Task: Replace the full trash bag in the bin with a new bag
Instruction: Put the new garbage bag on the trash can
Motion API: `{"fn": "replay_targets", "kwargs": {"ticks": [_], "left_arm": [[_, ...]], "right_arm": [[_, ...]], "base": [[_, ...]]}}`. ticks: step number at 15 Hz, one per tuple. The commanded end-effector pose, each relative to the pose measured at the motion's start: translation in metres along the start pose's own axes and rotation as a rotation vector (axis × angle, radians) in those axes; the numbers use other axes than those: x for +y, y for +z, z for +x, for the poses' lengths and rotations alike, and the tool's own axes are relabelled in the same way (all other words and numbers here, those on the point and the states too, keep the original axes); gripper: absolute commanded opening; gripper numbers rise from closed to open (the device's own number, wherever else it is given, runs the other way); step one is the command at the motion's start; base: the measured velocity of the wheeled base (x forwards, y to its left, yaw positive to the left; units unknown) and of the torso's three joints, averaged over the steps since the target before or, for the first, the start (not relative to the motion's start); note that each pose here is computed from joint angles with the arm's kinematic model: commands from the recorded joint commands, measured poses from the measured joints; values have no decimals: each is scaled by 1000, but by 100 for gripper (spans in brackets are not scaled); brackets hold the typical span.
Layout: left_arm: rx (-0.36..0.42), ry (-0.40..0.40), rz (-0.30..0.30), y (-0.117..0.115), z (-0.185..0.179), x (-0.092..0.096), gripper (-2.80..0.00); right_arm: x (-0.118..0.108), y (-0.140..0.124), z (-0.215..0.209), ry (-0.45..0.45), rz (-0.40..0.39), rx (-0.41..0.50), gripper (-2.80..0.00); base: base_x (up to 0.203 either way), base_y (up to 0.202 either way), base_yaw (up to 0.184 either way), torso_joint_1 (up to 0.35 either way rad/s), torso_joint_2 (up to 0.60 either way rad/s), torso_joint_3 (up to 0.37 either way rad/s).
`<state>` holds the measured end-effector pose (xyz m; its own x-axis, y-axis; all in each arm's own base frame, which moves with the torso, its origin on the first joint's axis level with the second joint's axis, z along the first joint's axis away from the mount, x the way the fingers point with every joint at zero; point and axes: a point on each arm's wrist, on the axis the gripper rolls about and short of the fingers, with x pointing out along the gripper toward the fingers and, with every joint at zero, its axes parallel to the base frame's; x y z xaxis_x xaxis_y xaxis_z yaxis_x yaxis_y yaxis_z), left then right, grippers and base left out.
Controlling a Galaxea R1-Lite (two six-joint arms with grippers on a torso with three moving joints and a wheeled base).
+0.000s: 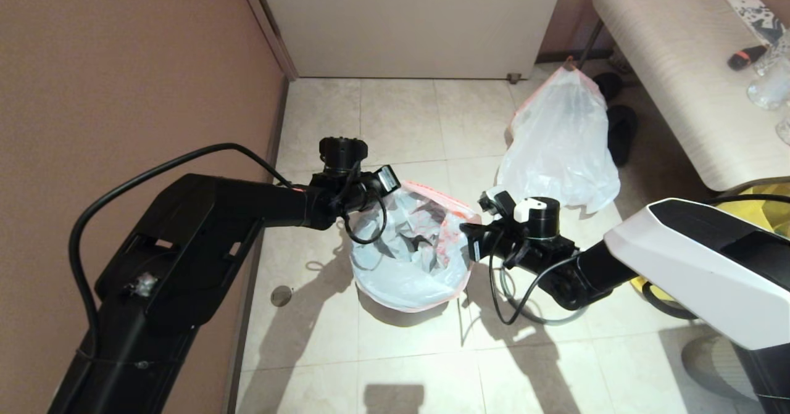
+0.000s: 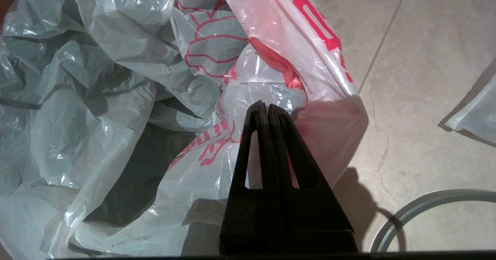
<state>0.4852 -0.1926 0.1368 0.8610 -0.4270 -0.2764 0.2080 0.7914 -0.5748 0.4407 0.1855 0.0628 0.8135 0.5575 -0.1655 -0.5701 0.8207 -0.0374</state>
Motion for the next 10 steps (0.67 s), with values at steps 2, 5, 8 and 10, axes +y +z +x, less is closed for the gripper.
{"fn": "replay_targets", "kwargs": {"ticks": [2,5,8,10], "left_arm": [[6,4,-6,-3,3,3,-280],[2,-14,-7,-5,7,10,-280],[-9,-18,-8,-1,5,9,-280],[-8,-16,-11,-1,5,9,-280]], "right_arm": [[-3,-7,8,-28,-1,-16,-280],[-5,-10,13,-57,-6,-38,-280],[-5,7,6,-62,-9,-88,-280],[-3,17,-1,-59,-12,-99,-280]], "base": [[0,0,0,0,0,0],[0,0,0,0,0,0],[0,0,0,0,0,0],[0,0,0,0,0,0]]}}
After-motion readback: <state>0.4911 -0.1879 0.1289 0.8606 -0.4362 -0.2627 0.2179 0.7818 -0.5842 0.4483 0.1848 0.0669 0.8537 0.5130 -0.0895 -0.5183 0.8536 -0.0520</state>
